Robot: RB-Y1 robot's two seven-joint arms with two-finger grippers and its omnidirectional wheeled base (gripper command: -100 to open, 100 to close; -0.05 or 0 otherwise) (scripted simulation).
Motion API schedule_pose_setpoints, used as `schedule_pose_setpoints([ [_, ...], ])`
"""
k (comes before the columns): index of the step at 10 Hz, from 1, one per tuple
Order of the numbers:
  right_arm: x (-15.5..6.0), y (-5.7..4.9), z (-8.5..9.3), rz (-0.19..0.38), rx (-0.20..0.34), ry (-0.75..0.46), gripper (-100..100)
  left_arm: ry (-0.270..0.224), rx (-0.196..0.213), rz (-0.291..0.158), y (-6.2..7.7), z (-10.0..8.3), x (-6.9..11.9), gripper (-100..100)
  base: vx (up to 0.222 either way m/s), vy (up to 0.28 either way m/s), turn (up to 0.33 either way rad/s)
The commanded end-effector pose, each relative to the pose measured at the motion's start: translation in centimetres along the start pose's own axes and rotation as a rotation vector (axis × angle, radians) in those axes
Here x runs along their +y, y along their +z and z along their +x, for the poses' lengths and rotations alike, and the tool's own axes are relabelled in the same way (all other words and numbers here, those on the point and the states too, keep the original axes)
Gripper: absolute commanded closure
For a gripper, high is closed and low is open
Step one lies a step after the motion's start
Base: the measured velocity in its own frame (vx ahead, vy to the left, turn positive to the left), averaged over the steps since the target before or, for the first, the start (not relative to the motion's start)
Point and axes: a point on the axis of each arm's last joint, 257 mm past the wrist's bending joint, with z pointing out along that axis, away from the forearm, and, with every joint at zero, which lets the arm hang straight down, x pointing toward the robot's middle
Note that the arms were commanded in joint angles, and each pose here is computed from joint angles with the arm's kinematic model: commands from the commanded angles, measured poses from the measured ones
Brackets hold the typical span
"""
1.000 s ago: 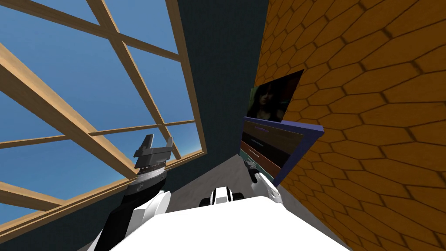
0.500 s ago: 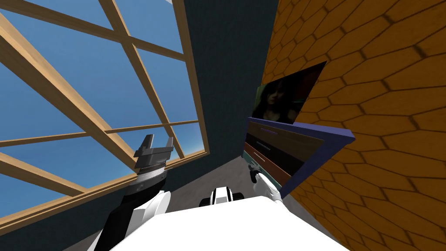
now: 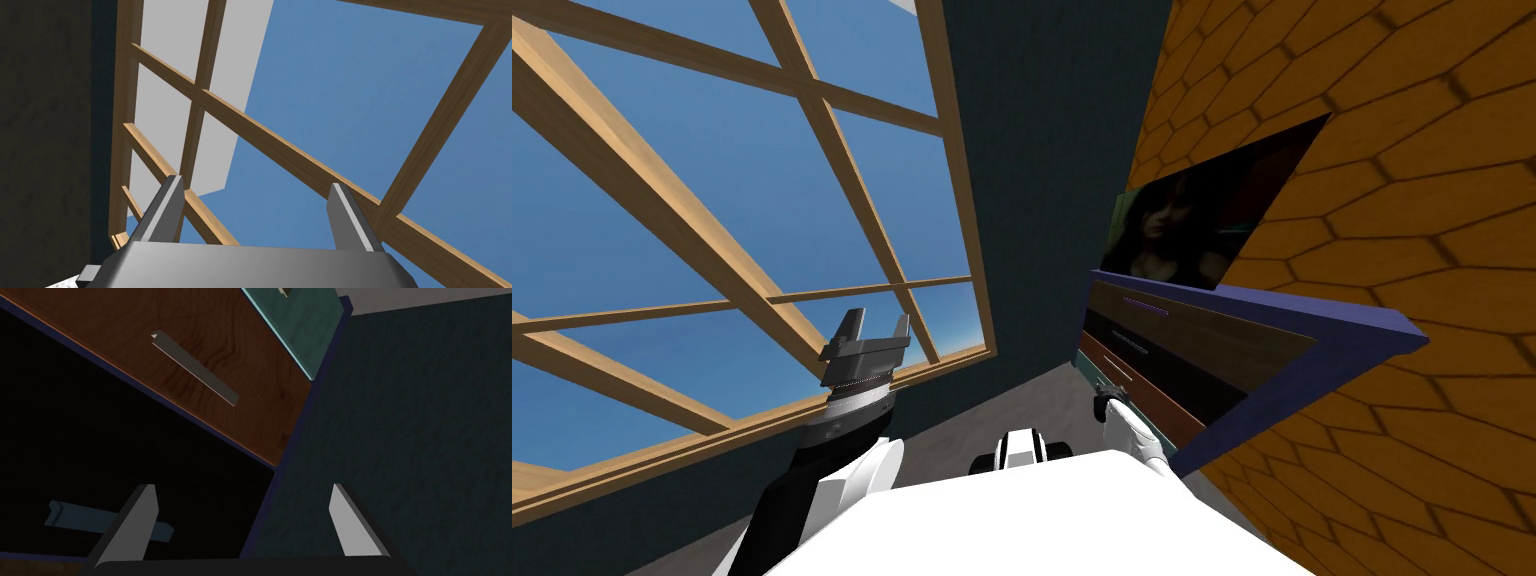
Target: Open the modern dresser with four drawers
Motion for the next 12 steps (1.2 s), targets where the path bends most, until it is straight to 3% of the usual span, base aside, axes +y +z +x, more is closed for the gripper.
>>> schedule_pose_setpoints([
  [1, -2.7, 0.7, 1.7, 0.083, 0.036, -0.075, -100, 0.0, 0.0, 0.0, 0.0, 0.0, 0.0, 0, 0.054, -0.014, 0.059],
  [3, -6.9, 1.5, 2.4, 0.194, 0.06, -0.184, -100, 0.0, 0.0, 0.0, 0.0, 0.0, 0.0, 0, 0.089, -0.018, 0.149],
  [5, -7.5, 1.4, 3.3, 0.214, 0.081, -0.192, -100, 0.0, 0.0, 0.0, 0.0, 0.0, 0.0, 0, 0.061, -0.022, 0.001],
  [7, -11.9, 1.7, 3.4, 0.329, 0.102, -0.287, -100, 0.0, 0.0, 0.0, 0.0, 0.0, 0.0, 0, 0.064, -0.022, 0.092],
  [8, -12.3, 1.6, 4.2, 0.338, 0.118, -0.296, -100, 0.0, 0.0, 0.0, 0.0, 0.0, 0.0, 0, 0.075, -0.03, 0.06],
  [12, -20.7, 0.9, 4.2, 0.55, 0.167, -0.464, -100, 0.0, 0.0, 0.0, 0.0, 0.0, 0.0, 0, 0.089, -0.041, 0.089],
])
